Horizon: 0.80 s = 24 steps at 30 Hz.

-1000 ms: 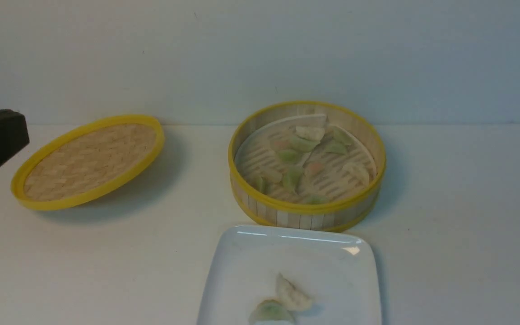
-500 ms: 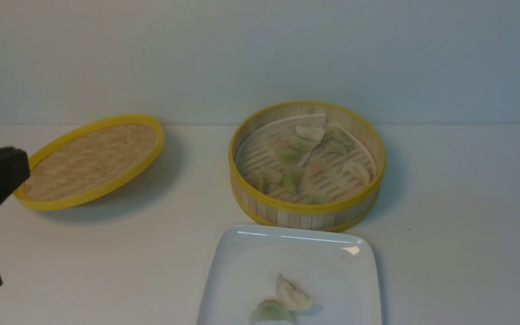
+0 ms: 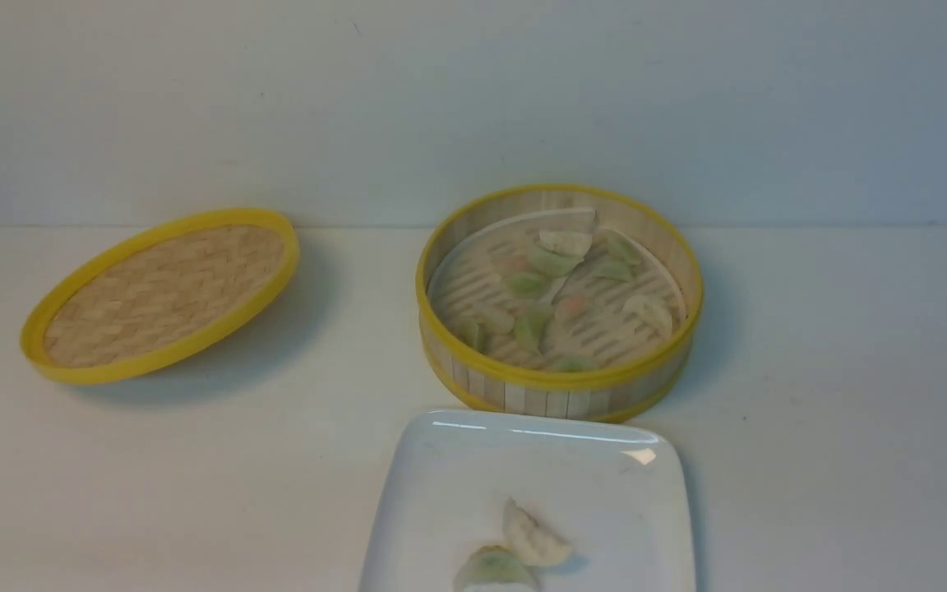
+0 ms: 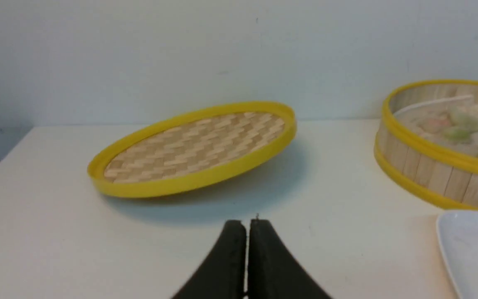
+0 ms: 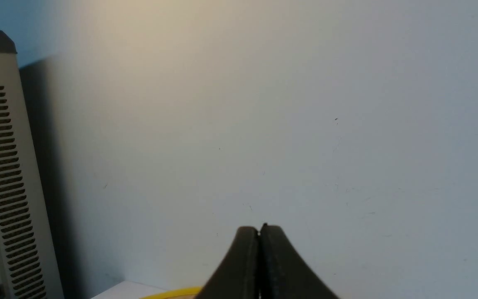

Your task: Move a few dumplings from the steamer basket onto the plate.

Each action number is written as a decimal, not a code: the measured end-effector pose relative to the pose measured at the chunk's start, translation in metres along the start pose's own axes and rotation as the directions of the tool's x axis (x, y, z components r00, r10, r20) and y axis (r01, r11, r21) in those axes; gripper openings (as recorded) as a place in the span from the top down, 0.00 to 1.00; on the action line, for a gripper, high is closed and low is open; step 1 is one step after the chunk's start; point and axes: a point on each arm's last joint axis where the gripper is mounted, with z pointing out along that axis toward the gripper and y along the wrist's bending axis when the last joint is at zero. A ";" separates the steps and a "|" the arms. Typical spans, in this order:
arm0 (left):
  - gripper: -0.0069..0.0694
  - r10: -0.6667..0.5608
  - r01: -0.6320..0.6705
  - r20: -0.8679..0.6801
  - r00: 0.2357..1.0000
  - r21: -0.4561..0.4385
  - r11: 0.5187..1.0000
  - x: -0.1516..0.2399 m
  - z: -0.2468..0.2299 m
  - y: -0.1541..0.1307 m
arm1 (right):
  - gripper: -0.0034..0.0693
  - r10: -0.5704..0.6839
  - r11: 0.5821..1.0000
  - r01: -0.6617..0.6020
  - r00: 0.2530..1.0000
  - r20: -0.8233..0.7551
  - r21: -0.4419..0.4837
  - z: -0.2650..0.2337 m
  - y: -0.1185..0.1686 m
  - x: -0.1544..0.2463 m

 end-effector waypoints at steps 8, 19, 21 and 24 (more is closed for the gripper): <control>0.92 0.035 -0.035 -0.122 0.992 -0.002 0.999 0.022 0.002 0.001 | 0.97 0.000 1.000 0.000 1.000 0.001 0.000 0.000 0.000 0.000; 0.92 0.065 -0.066 -0.159 0.985 -0.003 0.998 0.025 0.002 0.002 | 0.97 0.000 1.000 0.000 1.000 0.001 0.000 0.000 0.000 0.000; 0.92 0.070 -0.072 -0.159 0.985 -0.002 0.997 0.025 0.002 0.002 | 0.97 0.000 1.000 0.000 1.000 0.001 0.000 0.000 0.000 0.000; 0.92 0.085 -0.082 -0.160 0.984 0.023 0.996 0.025 0.002 0.001 | 0.97 0.000 1.000 0.000 1.000 0.001 0.000 0.000 0.000 0.000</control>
